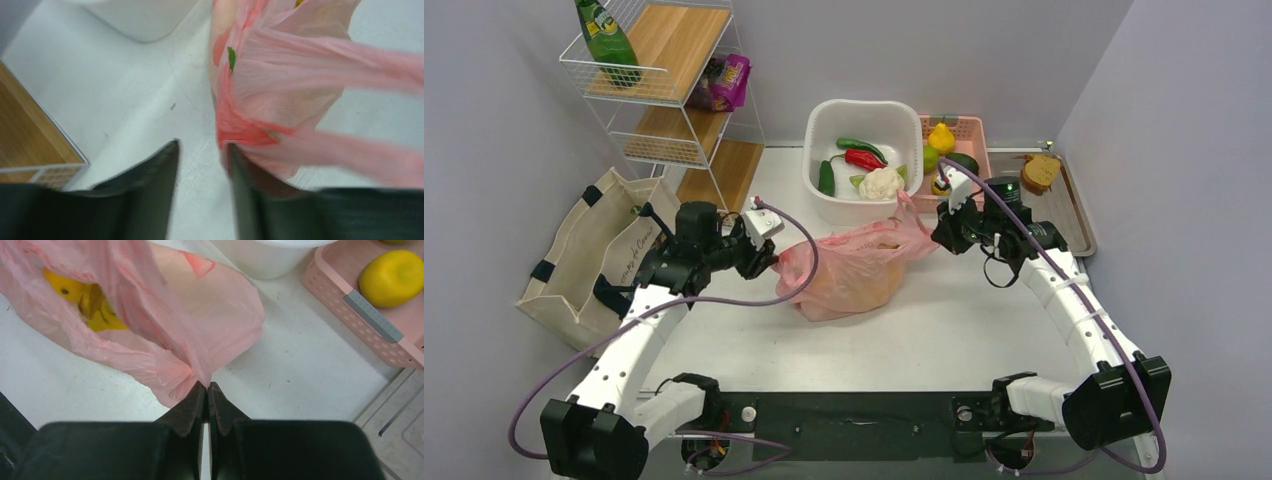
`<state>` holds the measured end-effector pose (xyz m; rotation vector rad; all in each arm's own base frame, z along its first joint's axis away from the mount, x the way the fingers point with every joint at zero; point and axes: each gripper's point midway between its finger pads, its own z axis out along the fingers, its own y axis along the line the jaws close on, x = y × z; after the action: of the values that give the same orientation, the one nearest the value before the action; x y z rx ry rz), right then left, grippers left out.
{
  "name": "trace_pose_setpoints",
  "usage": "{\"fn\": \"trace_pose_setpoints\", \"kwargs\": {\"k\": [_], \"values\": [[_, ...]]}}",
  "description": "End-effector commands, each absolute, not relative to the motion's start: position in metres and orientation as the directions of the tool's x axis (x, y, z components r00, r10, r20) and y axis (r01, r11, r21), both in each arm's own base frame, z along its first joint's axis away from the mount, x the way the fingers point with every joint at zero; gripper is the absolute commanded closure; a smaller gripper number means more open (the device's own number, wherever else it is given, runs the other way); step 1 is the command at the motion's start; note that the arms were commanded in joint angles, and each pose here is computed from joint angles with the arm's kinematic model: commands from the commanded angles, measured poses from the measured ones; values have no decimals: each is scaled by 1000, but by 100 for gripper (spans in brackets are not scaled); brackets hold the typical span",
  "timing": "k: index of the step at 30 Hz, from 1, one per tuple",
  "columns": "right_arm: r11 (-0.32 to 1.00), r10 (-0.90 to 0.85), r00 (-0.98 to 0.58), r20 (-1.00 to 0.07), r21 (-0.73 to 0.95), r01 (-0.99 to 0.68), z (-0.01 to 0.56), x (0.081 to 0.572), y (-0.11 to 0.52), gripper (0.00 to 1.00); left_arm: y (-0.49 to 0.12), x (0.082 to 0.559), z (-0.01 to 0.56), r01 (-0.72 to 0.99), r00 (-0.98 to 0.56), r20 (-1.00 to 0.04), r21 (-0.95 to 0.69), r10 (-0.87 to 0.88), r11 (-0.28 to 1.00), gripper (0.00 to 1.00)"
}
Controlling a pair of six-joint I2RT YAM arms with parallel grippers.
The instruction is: Untie the knot of the grocery bags and take out the mixed food
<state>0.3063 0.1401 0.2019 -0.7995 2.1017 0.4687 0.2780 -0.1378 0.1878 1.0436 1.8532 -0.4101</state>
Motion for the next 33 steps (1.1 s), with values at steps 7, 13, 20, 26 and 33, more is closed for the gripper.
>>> {"fn": "trace_pose_setpoints", "kwargs": {"k": [7, 13, 20, 26, 33], "values": [[689, -215, -285, -934, 61, -723, 291, 318, 170, 100, -231, 300, 343, 881, 50, -972, 151, 229, 449, 30], [675, -173, -249, -953, 70, -735, 310, 321, 179, 100, -290, 332, 330, 906, 69, -972, 155, 225, 393, 29], [668, -152, -232, -961, 73, -740, 316, 320, 183, 100, -347, 346, 303, 951, 56, -981, 108, 183, 290, 25], [715, -158, -253, -954, 66, -696, 304, 324, 171, 100, -369, 351, 318, 959, -50, -997, -29, 67, 282, 89], [851, -73, -273, -959, 83, -519, 304, 324, 137, 39, -360, 347, 318, 856, -353, -934, -344, -50, 385, 100]]}}
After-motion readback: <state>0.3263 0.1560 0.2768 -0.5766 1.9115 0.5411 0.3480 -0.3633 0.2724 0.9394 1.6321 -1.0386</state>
